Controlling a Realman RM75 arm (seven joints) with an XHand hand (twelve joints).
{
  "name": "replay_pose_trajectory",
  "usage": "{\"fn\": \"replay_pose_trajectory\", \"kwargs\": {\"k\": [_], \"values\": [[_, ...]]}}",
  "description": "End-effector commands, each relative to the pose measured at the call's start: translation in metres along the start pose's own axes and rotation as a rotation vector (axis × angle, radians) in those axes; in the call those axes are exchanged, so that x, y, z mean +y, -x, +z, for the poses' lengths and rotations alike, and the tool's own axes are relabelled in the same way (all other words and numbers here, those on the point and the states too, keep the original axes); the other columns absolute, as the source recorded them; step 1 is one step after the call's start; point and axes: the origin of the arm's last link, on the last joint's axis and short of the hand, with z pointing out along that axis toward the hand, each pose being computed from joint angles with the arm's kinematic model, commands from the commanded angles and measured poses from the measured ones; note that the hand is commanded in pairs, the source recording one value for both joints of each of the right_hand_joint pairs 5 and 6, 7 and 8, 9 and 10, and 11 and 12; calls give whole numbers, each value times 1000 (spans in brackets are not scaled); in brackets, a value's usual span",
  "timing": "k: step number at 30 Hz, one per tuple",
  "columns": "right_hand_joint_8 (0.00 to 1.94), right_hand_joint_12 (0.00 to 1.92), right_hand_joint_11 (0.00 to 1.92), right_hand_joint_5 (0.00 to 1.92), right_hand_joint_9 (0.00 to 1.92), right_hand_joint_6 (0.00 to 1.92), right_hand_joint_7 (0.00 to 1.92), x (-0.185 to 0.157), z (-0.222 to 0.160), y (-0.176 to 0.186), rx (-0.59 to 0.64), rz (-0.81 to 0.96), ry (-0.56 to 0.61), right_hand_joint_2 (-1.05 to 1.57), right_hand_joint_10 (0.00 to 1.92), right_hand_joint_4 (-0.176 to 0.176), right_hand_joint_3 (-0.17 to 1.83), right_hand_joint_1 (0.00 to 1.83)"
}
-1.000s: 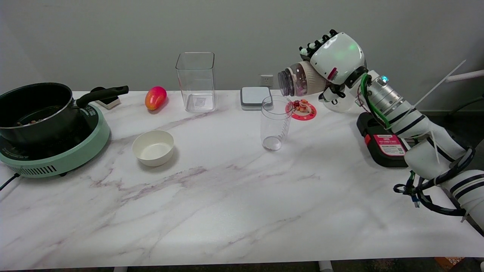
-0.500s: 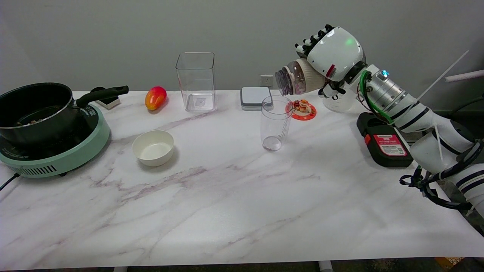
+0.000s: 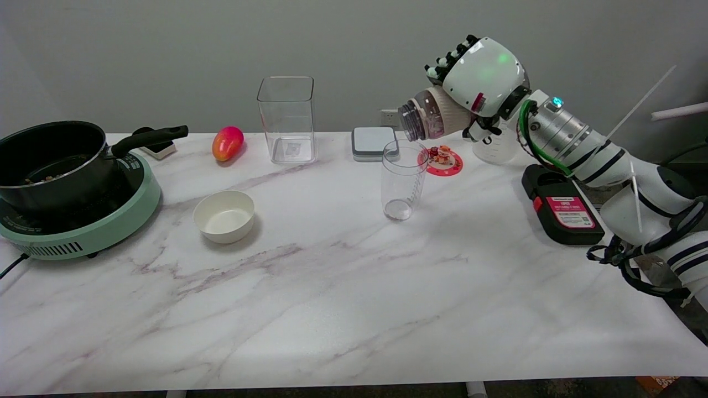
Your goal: Pour the contents of the bottle into the measuring cup.
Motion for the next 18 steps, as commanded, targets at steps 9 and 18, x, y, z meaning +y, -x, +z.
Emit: {"fn": "replay_pose_trajectory", "kwargs": {"k": [9, 18], "values": [[1868, 1451, 1451, 1920, 1655, 1920, 1868, 2, 12, 6, -60, -33, -37, 1398, 1655, 0, 443, 1312], [1859, 1437, 1437, 1920, 1643, 1920, 1859, -1, 12, 5, -71, -73, -53, 1380, 1643, 0, 463, 1310]]}}
